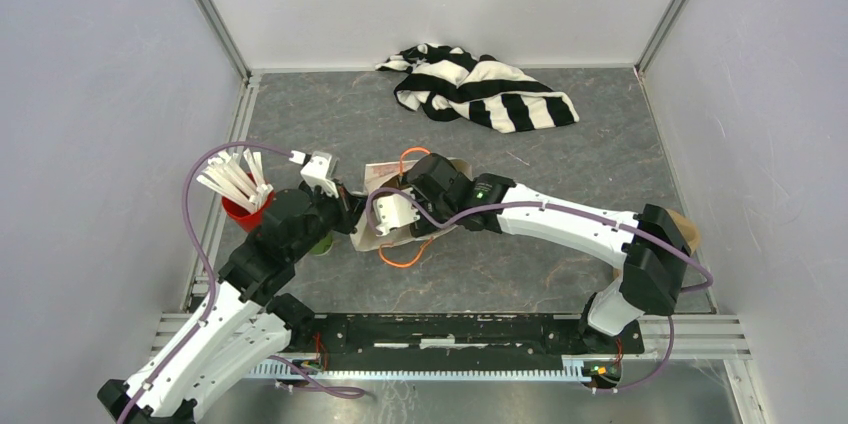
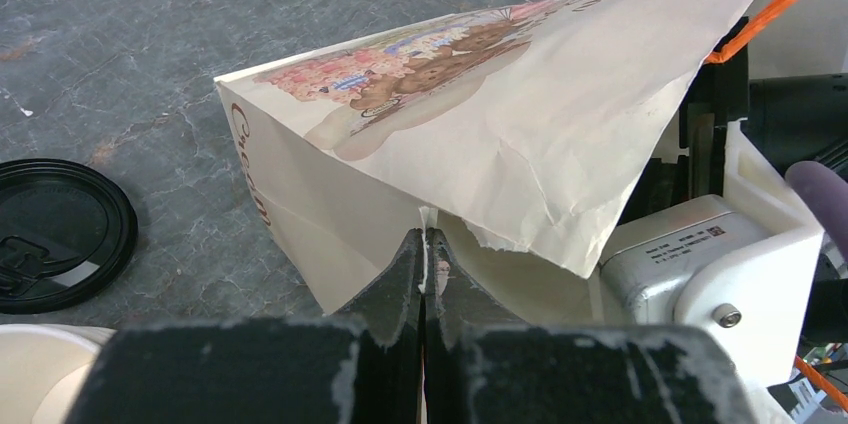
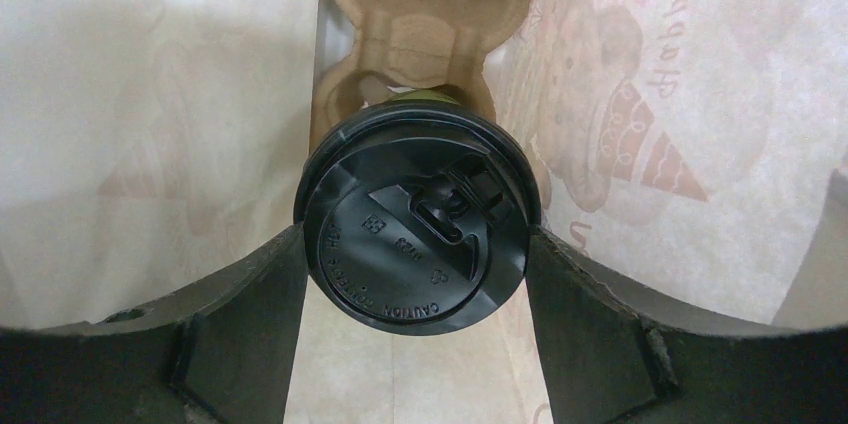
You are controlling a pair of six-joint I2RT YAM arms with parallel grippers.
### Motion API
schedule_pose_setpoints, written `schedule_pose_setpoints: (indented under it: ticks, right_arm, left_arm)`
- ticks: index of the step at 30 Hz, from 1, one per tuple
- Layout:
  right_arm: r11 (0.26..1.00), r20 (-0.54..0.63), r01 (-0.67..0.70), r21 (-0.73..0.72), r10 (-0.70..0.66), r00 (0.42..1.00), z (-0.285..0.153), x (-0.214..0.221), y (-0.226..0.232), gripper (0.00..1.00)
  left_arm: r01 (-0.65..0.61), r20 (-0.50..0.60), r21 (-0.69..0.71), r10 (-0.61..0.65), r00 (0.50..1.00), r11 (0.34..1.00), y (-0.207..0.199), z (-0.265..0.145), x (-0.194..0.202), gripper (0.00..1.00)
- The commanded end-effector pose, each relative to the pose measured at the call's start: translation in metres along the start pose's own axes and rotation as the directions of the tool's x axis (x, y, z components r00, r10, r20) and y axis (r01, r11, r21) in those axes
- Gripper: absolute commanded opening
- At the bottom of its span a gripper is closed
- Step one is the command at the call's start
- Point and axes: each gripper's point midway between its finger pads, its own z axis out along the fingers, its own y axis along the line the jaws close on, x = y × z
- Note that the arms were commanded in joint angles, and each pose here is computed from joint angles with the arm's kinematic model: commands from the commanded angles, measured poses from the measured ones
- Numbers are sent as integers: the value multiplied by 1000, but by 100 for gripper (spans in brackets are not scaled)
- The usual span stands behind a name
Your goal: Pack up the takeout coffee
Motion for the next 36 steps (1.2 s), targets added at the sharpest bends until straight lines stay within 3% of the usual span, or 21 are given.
schedule_pose_setpoints:
  ticks: [1,33,36]
  right_arm:
    - [1000,28,-2,28,1,1000,9,-1,-5,18]
    - [989,-20,-88,-122,86,996,38,20,15,30]
    - [986,-2,-108,-125,109,994,33,15,10,35]
  left_arm:
    - [42,10,-2,-42,999,999,-5,-2,-10,2]
    - [66,-31,-81,-68,997,995,0,9,-20,2]
    - [67,-37,-94,-71,997,993,2,10,-19,2]
